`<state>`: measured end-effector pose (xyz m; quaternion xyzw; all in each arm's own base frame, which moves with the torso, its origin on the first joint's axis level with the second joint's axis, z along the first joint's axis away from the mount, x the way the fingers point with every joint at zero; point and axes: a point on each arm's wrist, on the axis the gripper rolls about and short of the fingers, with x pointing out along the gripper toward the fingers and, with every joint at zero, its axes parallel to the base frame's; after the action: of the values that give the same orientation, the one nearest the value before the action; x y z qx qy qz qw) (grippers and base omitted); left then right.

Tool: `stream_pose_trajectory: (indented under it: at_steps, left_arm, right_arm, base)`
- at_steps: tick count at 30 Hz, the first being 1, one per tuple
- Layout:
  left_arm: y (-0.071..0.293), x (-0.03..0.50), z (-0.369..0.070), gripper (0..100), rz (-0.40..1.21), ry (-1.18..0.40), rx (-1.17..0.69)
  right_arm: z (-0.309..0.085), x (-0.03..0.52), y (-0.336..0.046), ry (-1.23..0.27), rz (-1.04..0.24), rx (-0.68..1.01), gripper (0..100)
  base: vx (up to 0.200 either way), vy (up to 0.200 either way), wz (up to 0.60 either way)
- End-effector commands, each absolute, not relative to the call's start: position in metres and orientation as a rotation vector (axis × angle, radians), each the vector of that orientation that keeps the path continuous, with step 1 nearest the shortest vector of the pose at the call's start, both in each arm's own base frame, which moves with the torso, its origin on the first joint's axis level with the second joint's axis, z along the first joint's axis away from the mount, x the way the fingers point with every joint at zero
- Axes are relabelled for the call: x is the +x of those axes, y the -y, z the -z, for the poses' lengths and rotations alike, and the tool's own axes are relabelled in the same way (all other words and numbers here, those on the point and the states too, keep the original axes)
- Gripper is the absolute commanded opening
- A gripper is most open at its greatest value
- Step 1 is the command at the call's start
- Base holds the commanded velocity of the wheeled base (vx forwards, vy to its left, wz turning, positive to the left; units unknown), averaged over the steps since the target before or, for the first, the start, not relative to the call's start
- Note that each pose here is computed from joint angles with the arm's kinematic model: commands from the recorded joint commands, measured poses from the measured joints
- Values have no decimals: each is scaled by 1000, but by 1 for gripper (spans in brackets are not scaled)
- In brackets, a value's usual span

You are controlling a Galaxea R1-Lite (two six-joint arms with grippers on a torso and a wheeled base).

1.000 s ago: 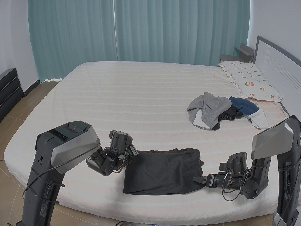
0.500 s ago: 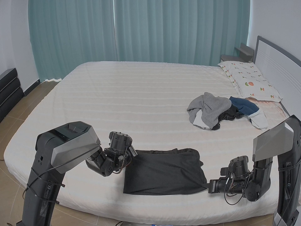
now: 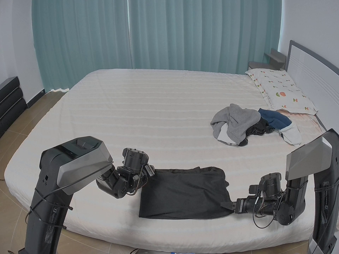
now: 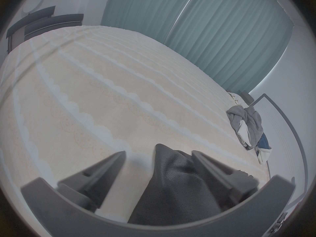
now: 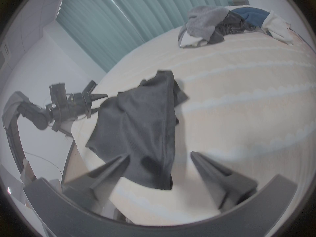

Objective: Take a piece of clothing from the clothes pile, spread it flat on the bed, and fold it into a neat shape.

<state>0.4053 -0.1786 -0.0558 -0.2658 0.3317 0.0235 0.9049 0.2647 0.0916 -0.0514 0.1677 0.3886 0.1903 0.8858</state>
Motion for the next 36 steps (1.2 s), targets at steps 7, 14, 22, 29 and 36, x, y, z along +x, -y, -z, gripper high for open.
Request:
stream_pose_trajectory:
  at_steps: [7,14,22,29,36]
  left_arm:
    - [178,405,54,100,-45,-680,-552]
    - [178,404,55,100,-48,-683,-550]
    - [178,404,55,100,-46,-679,-552]
    - [178,404,55,100,-46,-679,-552]
    - [178,404,55,100,-46,-678,-553]
  right_arm:
    - [22,331,-85,-617,-325,546,100]
    - [37,376,-103,-677,-320,545,100]
    - [42,395,-110,-708,-325,631,100]
    - [42,396,-110,-717,-345,646,100]
    - [44,397,-110,-765,-327,646,0]
  base:
    - [0,0,0]
    - [0,0,0]
    - [0,0,0]
    - [0,0,0]
    - [0,0,0]
